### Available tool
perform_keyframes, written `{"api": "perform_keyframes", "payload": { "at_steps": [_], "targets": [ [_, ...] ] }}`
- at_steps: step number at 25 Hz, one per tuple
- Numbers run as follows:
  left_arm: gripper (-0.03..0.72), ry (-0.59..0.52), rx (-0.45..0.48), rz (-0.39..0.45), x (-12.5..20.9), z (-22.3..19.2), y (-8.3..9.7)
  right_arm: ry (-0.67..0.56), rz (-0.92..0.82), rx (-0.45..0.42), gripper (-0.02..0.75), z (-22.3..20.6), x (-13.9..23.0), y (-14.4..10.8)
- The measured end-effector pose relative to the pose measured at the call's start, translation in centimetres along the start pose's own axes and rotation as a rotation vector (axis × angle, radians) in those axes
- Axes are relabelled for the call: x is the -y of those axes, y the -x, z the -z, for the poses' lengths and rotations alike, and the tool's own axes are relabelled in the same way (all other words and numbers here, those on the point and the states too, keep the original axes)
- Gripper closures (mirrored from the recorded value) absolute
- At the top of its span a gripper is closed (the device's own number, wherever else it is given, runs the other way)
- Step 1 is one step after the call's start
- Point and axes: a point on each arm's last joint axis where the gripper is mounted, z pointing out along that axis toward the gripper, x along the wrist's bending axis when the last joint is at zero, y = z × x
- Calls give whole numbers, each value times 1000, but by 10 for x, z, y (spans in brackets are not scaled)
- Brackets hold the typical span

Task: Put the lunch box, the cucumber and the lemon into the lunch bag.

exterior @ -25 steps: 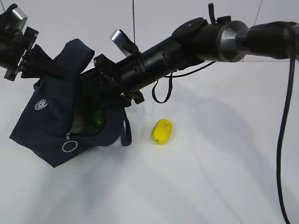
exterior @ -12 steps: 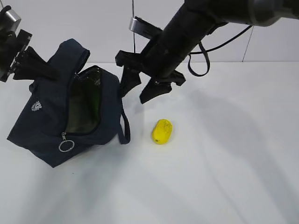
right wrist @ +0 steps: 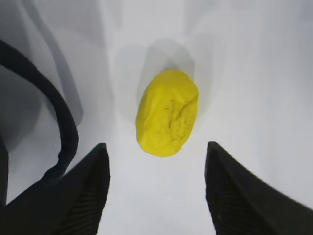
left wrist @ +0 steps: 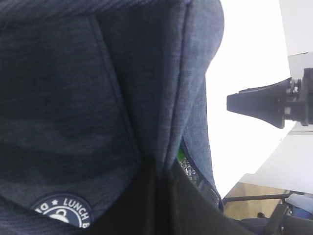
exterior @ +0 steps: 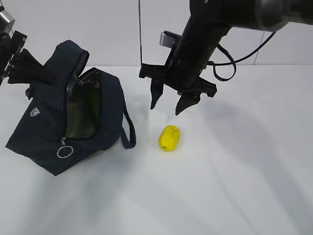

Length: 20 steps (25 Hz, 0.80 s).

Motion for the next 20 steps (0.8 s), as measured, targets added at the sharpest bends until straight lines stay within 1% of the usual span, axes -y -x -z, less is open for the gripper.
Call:
{"api": "perform_keyframes", "payload": {
  "at_steps": [4,8,9,14,20],
  "targets": [
    [697,-5,-9,-4,0,0,-1,-1,-38,109,260,-13,2,5],
    [697,-3,-13,-5,0,0,-1,15,-84,160,265,-20,1,8],
    [697,-1,-16,-5,0,0,-1,10,-93,166,277,-24,1,9],
    [697,-9,-33,-13,1,0,-3,-51,-121,183,273,-53,3,13],
    [697,-12,-47,-20,1,0,-4,-27,-119,173,273,-57,0,13]
  ]
}}
